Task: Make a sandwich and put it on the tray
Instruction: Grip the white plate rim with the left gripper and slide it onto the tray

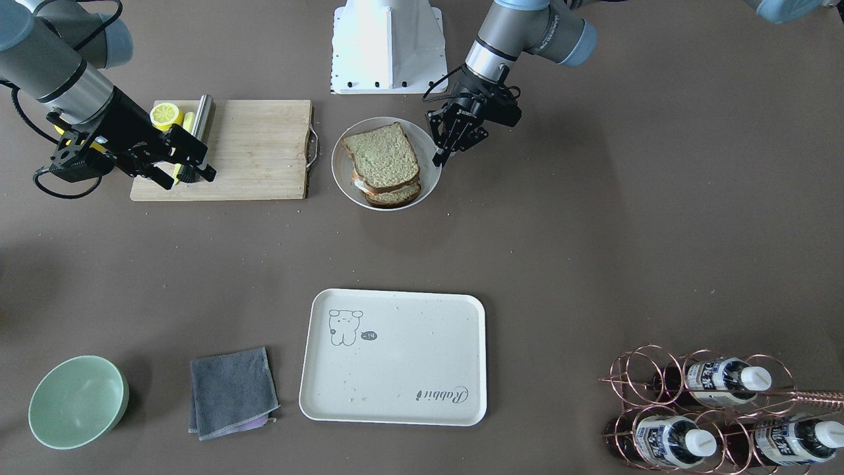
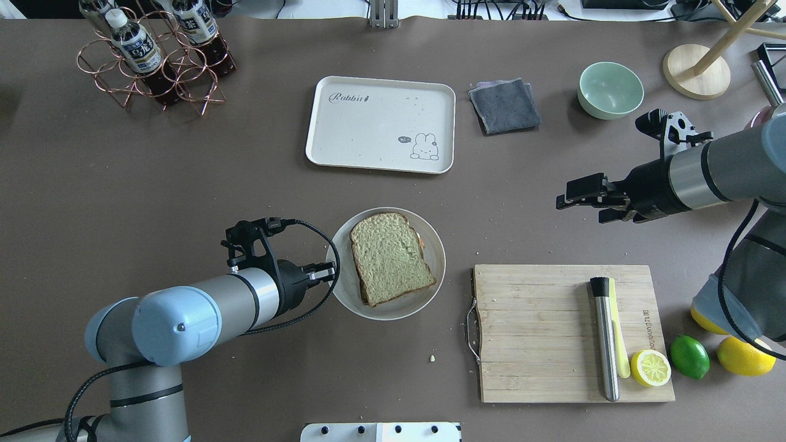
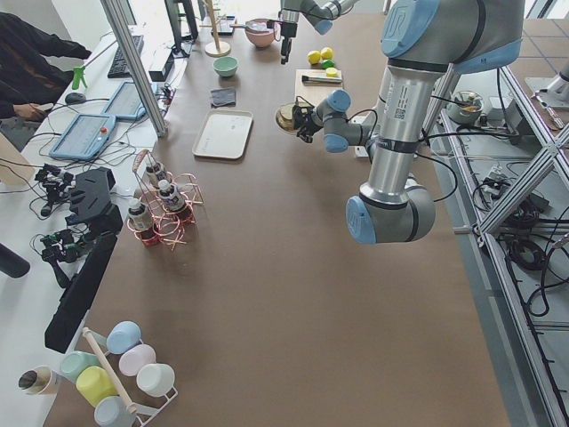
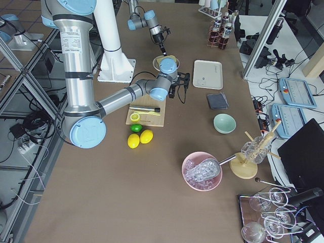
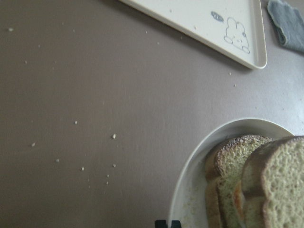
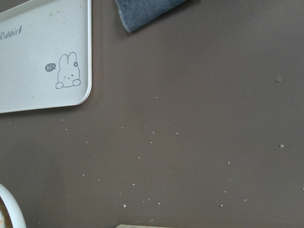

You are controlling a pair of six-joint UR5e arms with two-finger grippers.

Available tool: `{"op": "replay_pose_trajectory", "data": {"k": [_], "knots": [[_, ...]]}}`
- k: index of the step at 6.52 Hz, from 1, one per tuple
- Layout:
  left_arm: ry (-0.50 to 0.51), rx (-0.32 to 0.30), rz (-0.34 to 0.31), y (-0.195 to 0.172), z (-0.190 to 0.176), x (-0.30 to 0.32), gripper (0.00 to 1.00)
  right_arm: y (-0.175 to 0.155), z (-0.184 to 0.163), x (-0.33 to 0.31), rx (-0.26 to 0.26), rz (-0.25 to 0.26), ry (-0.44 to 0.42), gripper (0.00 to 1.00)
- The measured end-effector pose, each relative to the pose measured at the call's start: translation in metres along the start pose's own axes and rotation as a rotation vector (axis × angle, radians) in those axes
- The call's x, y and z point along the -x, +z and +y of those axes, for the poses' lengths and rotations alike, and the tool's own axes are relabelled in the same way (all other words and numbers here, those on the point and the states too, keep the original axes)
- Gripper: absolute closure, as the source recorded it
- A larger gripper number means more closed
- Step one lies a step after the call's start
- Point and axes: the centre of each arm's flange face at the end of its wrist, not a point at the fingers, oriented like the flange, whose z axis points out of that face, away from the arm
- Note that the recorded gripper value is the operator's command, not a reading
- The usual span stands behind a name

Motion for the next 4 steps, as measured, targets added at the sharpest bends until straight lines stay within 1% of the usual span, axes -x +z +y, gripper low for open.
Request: {"op": "replay_pose_trajectory", "data": {"k": [1, 2, 3, 4], "knots": [[-0.088, -0.026, -0.038, 0.002, -0.037, -0.02, 1.0, 0.0, 0.0, 0.0, 0.0, 0.0, 0.004, 0.01], [-0.148, -0.064, -0.09, 0.013, -0.068, -0.044, 1.0, 0.0, 0.0, 0.0, 0.0, 0.001, 0.006, 0.01], [-0.185, -0.097, -0.129, 0.034, -0.092, -0.061, 1.0, 0.001, 0.0, 0.0, -0.001, 0.001, 0.006, 0.01], [-0.206, -0.126, -0.164, 0.062, -0.112, -0.073, 1.0, 0.002, -0.001, 0.0, -0.003, 0.003, 0.005, 0.01]]}}
